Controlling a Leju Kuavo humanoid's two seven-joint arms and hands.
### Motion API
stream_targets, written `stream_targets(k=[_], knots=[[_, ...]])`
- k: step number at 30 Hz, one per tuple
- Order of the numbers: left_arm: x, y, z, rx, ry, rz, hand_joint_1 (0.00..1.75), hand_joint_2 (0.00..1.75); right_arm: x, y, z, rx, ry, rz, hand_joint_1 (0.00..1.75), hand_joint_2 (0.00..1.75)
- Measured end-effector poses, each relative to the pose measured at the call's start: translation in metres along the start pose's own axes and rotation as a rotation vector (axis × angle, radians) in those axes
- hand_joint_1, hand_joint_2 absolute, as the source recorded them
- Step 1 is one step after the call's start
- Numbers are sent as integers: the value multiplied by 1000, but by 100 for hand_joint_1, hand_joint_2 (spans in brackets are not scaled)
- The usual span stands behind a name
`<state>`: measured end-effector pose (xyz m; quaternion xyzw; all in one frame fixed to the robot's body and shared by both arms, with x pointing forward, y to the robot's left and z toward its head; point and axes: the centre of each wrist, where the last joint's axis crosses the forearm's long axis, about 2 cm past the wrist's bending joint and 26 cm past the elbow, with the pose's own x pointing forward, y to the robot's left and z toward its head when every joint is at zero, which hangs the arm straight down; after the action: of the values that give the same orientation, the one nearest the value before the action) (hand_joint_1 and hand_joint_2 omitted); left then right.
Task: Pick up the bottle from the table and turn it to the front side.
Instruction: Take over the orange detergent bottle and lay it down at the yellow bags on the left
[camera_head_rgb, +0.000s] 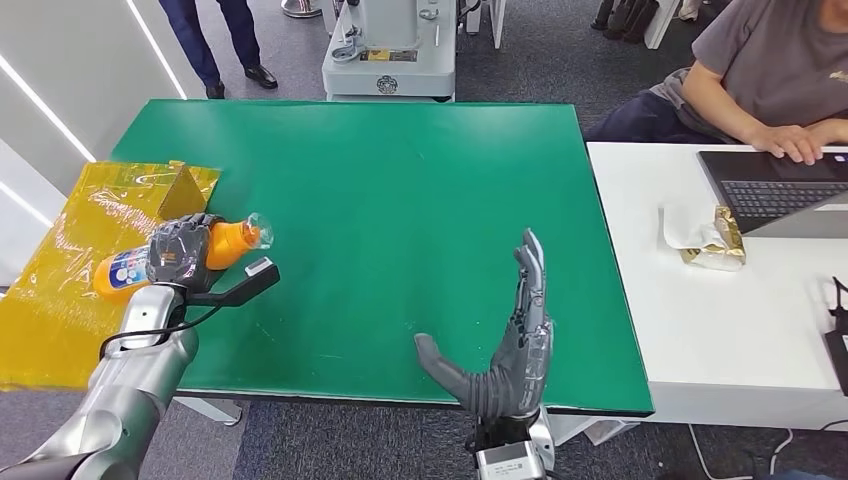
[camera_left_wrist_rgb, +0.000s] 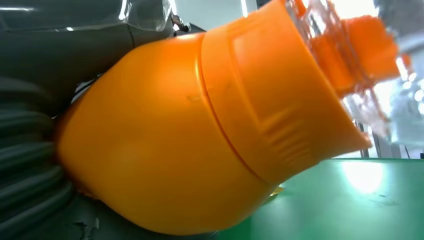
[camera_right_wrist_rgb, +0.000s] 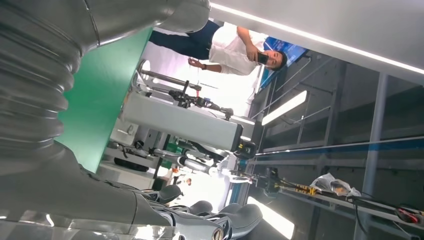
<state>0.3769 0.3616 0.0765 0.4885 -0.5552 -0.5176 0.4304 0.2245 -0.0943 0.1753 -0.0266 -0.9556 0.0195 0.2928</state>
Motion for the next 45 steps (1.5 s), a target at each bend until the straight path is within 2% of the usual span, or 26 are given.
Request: stream_targets(k=[14, 27, 31, 45], knots=[[1, -18, 20, -48, -32, -73, 175, 175, 0, 2, 7, 35, 11, -20, 0, 175], [4, -25, 29, -77, -31, -96, 175, 175, 1, 2, 18, 73, 21, -16, 0, 175], [7, -31, 35, -95, -14, -109, 0, 175, 2, 0, 29, 97, 34, -6, 0, 175], [6, -31, 36, -96, 28, -137, 0, 175, 4, -3, 38, 115, 48, -7, 0, 175]])
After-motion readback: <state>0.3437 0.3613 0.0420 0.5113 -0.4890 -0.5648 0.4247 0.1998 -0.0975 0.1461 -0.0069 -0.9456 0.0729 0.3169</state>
